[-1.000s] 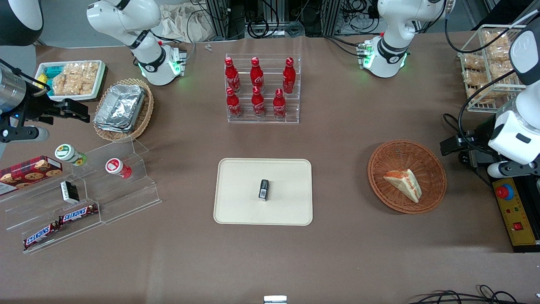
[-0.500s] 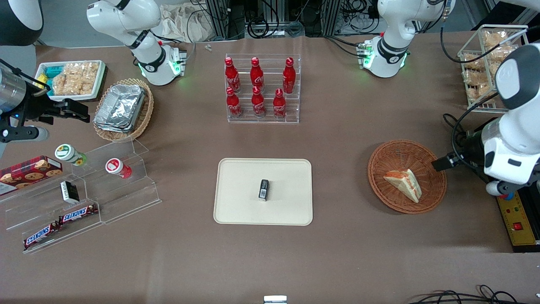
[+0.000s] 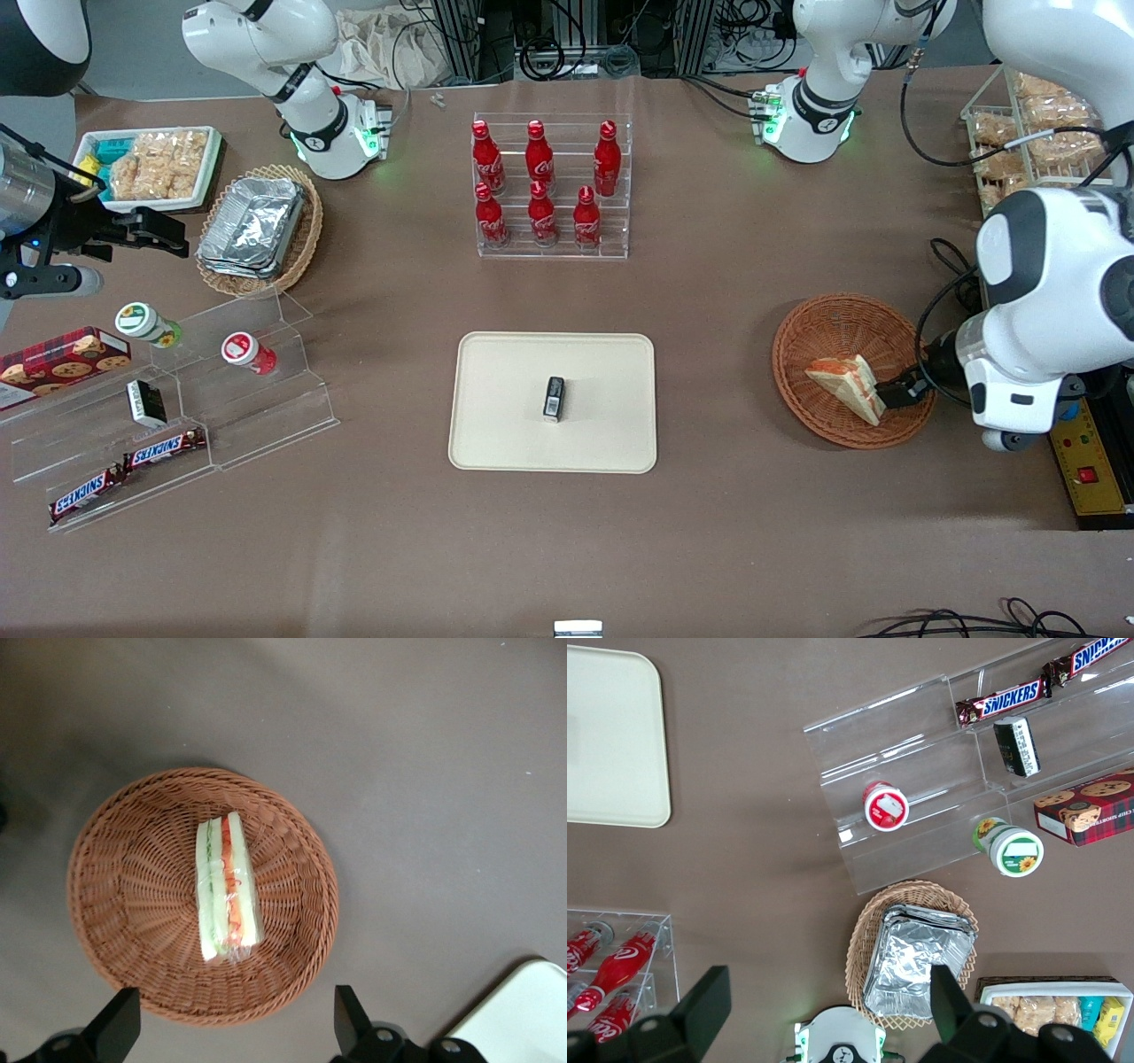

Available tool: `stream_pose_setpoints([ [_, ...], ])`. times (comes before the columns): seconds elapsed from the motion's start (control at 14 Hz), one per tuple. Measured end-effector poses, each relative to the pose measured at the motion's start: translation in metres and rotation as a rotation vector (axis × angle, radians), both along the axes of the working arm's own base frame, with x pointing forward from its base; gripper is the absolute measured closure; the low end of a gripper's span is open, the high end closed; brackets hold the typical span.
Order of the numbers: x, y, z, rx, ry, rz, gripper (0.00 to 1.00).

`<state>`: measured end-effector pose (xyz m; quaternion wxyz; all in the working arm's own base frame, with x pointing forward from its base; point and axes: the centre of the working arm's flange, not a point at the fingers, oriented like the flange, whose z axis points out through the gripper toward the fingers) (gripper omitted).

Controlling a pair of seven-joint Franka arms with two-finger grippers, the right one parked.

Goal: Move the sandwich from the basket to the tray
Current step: 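Lower the left gripper and close it on the sandwich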

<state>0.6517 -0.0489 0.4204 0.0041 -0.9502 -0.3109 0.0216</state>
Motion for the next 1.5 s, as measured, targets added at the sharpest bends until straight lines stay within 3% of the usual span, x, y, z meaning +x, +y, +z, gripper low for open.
stream_pose_setpoints([
  [0.5,-0.013,0.005,-0.063,0.004,-0.055,0.028,0.02],
  [0.86,-0.031,0.007,-0.104,0.006,-0.055,0.034,0.02],
  [1.21,-0.052,0.010,-0.142,0.004,-0.105,0.037,0.02],
  [1.5,-0.063,0.011,-0.158,0.005,-0.106,0.038,0.02],
])
